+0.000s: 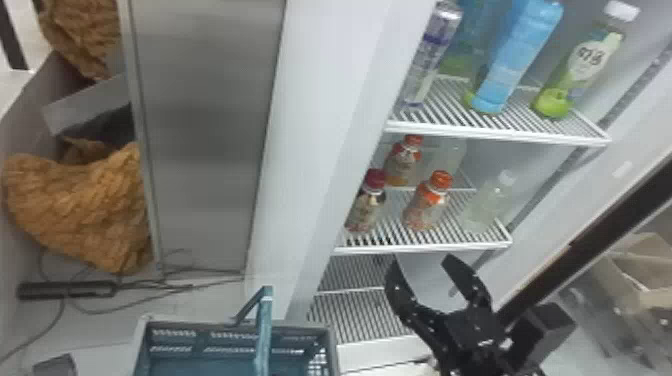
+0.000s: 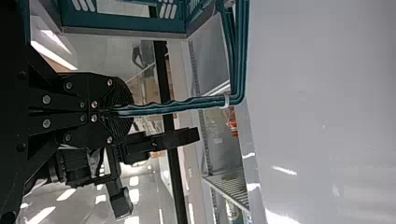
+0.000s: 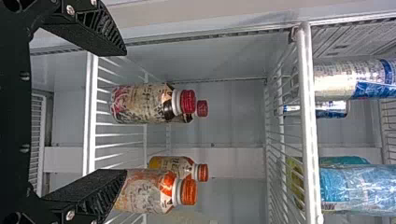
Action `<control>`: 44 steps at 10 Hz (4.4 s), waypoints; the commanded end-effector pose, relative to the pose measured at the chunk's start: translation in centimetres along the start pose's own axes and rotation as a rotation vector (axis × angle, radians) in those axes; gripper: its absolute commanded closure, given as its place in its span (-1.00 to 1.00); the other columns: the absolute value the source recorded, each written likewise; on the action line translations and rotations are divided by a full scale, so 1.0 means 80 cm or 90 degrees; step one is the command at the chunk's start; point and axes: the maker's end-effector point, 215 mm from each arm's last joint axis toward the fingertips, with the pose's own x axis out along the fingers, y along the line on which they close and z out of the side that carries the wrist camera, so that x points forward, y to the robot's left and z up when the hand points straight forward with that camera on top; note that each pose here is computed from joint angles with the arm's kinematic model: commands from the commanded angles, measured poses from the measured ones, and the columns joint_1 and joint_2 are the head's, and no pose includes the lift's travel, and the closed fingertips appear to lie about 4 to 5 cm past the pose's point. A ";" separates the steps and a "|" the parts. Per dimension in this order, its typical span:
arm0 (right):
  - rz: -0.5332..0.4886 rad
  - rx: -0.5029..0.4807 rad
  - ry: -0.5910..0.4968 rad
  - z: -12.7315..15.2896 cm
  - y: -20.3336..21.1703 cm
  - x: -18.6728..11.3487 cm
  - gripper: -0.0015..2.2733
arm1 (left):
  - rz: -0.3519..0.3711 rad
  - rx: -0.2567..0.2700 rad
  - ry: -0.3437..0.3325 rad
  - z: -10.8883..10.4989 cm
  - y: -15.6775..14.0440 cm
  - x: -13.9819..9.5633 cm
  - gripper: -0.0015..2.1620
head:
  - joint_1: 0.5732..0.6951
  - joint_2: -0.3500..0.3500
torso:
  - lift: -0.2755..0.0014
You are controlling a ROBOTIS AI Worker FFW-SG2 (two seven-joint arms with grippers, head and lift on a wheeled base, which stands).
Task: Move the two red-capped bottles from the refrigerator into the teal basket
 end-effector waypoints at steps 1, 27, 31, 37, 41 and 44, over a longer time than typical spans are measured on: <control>-0.001 -0.002 -0.002 0.000 -0.002 0.003 -0.90 | 0.001 0.000 -0.001 0.001 0.000 -0.001 0.07 | 1.00 -1.00 | -0.63; 0.042 -0.003 -0.062 -0.035 0.000 0.172 -0.90 | -0.007 0.000 0.001 0.001 -0.005 0.002 0.07 | 1.00 -1.00 | -0.63; 0.053 -0.009 -0.066 -0.029 0.013 0.197 -0.90 | -0.009 -0.001 0.003 0.000 -0.005 0.004 0.07 | 1.00 -1.00 | -0.63; 0.038 0.002 -0.073 -0.022 0.008 0.182 -0.38 | -0.010 -0.005 0.002 0.000 -0.005 0.002 0.07 | 1.00 -1.00 | -0.63; 0.032 -0.011 -0.116 0.037 0.004 0.140 -0.38 | -0.010 -0.005 -0.003 0.002 -0.005 0.001 0.07 | 1.00 -1.00 | -0.63; 0.032 -0.004 -0.077 0.049 0.005 0.096 -0.38 | -0.010 -0.006 -0.005 0.002 -0.004 0.000 0.07 | 1.00 -1.00 | -0.63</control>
